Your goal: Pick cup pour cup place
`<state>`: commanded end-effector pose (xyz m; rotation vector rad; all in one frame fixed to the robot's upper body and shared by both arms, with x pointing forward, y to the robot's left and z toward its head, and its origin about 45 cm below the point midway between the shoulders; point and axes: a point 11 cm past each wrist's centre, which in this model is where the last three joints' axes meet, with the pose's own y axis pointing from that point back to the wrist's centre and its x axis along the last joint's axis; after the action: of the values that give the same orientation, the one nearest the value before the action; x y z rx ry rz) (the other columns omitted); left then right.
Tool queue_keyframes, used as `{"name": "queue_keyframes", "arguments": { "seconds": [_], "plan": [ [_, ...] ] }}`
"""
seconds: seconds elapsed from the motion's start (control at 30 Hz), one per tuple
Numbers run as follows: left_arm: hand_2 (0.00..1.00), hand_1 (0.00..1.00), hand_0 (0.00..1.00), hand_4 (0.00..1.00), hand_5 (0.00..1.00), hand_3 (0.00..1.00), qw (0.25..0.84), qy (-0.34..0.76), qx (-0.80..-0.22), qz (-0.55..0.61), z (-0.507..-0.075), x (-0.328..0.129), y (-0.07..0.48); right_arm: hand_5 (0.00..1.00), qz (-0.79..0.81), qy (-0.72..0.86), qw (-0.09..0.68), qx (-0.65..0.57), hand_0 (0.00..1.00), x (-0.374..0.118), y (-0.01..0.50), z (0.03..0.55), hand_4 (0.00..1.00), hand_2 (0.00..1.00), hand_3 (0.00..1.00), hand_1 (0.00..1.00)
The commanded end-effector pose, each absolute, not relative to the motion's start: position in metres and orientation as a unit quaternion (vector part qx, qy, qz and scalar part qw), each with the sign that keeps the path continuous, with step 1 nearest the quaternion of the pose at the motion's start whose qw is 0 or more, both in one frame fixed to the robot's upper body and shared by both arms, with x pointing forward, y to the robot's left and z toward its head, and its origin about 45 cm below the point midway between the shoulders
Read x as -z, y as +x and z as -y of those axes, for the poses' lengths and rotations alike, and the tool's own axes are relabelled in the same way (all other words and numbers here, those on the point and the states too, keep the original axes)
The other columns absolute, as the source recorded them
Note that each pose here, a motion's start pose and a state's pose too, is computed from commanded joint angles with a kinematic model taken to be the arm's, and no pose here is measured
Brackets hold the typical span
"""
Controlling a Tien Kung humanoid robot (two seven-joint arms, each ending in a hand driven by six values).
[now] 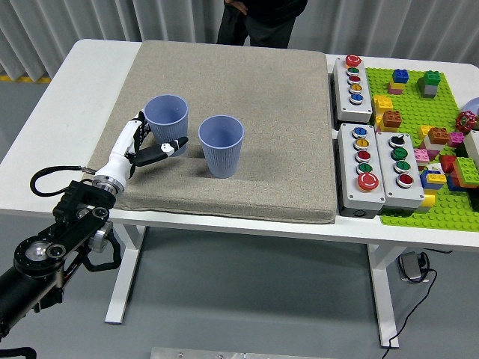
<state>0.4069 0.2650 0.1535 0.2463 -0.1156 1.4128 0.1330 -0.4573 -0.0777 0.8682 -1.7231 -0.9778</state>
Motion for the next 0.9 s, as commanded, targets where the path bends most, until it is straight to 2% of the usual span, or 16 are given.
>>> {"name": "queue_keyframes", "arguments": {
  "seconds": [0.5,0.53,0.7,0.73,0.9],
  "plan": [
    [0.998,0.928,0.932,0.921,0.228,0.998,0.748,0.11,-0.653,0.051,-0.264,-0.1551,0.4145,0.258,0.704,0.357,0.468,0.397,0.698,0.0763,0.1377,0.4573,0.002,0.596,0.594,0.638],
    [0.998,0.895,0.903,0.922,0.234,0.998,0.748,0.11,-0.652,0.051,-0.2639,-0.1552,0.4147,0.259,0.704,0.357,0.468,0.397,0.698,0.0762,0.138,0.4573,0.002,0.597,0.594,0.638],
    [0.998,0.895,0.903,0.922,0.234,0.998,0.751,0.108,-0.649,0.051,-0.261,-0.157,0.4163,0.259,0.705,0.357,0.467,0.397,0.698,0.0761,0.1388,0.457,0.002,0.597,0.594,0.638],
    [0.969,0.843,0.847,0.921,0.235,0.998,0.751,0.108,-0.649,0.051,-0.2605,-0.1572,0.4168,0.26,0.705,0.357,0.467,0.397,0.698,0.076,0.139,0.457,0.002,0.598,0.594,0.637],
    [0.969,0.843,0.847,0.921,0.235,0.998,0.75,0.108,-0.651,0.053,-0.2588,-0.1576,0.4182,0.26,0.705,0.357,0.467,0.397,0.698,0.076,0.1391,0.457,0.002,0.598,0.594,0.637]
  ]
}}
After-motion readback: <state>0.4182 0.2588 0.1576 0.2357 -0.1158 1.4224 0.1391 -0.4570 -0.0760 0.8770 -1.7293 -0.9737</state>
